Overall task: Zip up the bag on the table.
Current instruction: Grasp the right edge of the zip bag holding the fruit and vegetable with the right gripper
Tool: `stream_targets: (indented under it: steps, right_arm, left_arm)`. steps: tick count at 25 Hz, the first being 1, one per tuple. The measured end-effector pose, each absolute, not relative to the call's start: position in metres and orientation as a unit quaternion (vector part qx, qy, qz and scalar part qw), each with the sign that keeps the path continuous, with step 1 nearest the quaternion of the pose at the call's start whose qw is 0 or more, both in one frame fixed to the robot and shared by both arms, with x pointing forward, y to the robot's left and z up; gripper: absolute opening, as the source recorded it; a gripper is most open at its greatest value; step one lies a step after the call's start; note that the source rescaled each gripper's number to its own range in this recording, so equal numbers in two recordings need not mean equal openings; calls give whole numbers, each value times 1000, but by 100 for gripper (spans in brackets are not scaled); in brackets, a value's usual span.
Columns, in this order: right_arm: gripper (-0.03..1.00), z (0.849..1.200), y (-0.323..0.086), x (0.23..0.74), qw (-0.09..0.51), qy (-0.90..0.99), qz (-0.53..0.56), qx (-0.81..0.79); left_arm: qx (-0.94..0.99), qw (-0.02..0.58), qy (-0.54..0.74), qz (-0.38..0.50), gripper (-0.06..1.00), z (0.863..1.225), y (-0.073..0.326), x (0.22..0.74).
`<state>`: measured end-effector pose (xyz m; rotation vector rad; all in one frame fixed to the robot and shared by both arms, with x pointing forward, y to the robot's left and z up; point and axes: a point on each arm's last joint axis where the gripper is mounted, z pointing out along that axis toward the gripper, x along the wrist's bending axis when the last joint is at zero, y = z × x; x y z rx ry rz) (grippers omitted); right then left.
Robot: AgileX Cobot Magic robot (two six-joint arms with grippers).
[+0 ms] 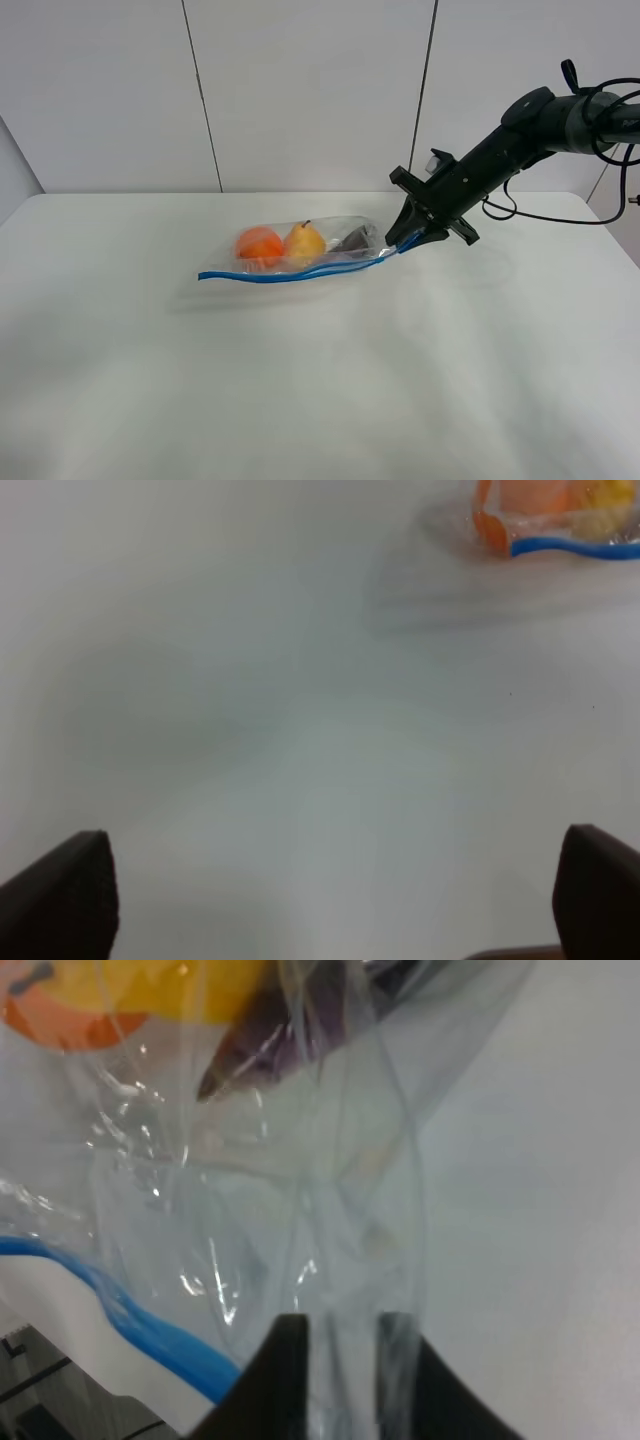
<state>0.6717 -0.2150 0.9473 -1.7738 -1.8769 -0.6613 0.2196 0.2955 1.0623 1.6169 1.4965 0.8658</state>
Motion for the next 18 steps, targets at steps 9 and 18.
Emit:
stream_targets:
  steps: [9, 18]
  right_arm:
    - [39, 953, -215, 671, 233, -687, -248, -642]
    - [39, 957, -215, 660, 237, -687, -242, -643]
  left_arm:
    - [633, 378, 585, 339, 100, 1062, 296, 220]
    - [633, 378, 585, 339, 100, 1062, 296, 220]
